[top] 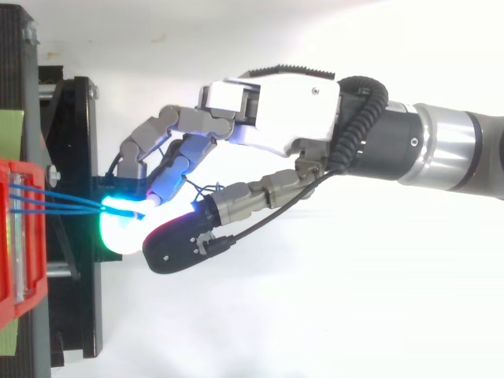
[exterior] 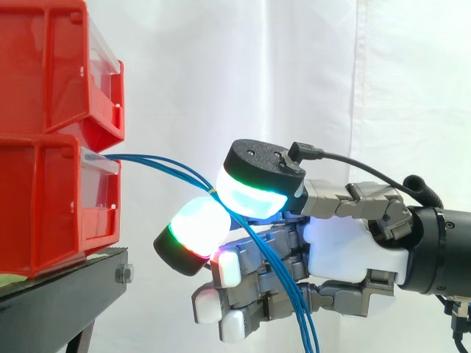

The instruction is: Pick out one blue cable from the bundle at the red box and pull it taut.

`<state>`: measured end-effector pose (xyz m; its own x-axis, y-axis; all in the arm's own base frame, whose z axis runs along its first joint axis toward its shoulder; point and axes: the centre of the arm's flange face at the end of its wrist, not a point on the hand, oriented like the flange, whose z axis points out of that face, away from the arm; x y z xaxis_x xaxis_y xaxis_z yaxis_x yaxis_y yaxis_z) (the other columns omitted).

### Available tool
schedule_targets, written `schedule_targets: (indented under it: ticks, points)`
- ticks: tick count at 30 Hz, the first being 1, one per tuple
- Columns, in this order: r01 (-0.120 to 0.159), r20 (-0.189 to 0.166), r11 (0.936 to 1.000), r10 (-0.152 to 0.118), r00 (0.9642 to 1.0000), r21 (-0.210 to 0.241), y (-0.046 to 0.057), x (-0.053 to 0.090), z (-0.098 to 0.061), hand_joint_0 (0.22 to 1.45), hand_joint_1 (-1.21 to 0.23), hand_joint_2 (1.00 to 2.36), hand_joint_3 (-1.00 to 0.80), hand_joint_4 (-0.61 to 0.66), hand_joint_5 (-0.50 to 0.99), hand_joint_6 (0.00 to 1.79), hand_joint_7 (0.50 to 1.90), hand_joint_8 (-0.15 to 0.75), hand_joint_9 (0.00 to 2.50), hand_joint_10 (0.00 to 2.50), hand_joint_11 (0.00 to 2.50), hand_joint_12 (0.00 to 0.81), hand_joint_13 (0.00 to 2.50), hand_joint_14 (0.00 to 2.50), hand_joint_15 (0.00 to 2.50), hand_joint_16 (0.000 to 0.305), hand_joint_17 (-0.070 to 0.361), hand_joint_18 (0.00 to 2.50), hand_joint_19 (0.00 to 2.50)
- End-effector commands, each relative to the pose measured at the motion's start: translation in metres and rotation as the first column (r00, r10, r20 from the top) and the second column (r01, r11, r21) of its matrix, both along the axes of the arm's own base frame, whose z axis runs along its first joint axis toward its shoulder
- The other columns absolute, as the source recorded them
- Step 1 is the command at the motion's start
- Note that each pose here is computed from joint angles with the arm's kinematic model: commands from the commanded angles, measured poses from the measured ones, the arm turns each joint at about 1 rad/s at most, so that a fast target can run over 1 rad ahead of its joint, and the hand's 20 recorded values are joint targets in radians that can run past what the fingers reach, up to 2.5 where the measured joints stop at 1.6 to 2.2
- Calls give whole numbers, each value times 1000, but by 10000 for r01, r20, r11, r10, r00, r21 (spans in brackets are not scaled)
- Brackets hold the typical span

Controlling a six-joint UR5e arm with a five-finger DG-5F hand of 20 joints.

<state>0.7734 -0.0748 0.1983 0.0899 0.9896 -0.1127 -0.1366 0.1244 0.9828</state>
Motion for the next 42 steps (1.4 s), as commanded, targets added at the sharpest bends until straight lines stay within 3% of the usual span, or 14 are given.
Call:
schedule_targets:
  ticks: [1,15,22,26,32,38,42]
  points:
    - [2,28,10000,-2,10000,1,-1,0,1,625,-746,1018,-154,-10,-127,954,850,250,1035,21,663,320,864,19,507,50,114,686,678]
    - [-14,28,10000,14,10000,1,0,0,2,676,-795,1014,-319,-42,-123,957,900,238,1043,22,667,309,880,21,509,48,109,720,665]
    - [-11,27,10000,11,10000,-14,0,1,1,642,-775,1000,-500,20,-125,955,859,236,1052,22,683,308,887,20,514,48,108,731,669]
    - [-11,42,10000,11,10000,-13,0,1,2,593,-728,1000,-500,89,-122,941,809,239,1057,24,670,312,889,22,516,49,109,728,685]
    - [-11,73,10000,11,10000,-10,0,2,4,545,-645,1000,-500,97,-121,928,796,244,1068,23,653,324,890,19,513,51,114,729,697]
    - [-11,73,10000,11,10000,-10,0,2,4,579,-521,1000,-500,75,-120,911,818,238,1069,24,653,317,884,20,521,49,111,705,715]
    - [-11,88,10000,11,10000,-8,0,2,5,592,-548,1007,-423,58,-116,916,843,243,1072,23,660,316,884,20,527,49,110,702,710]
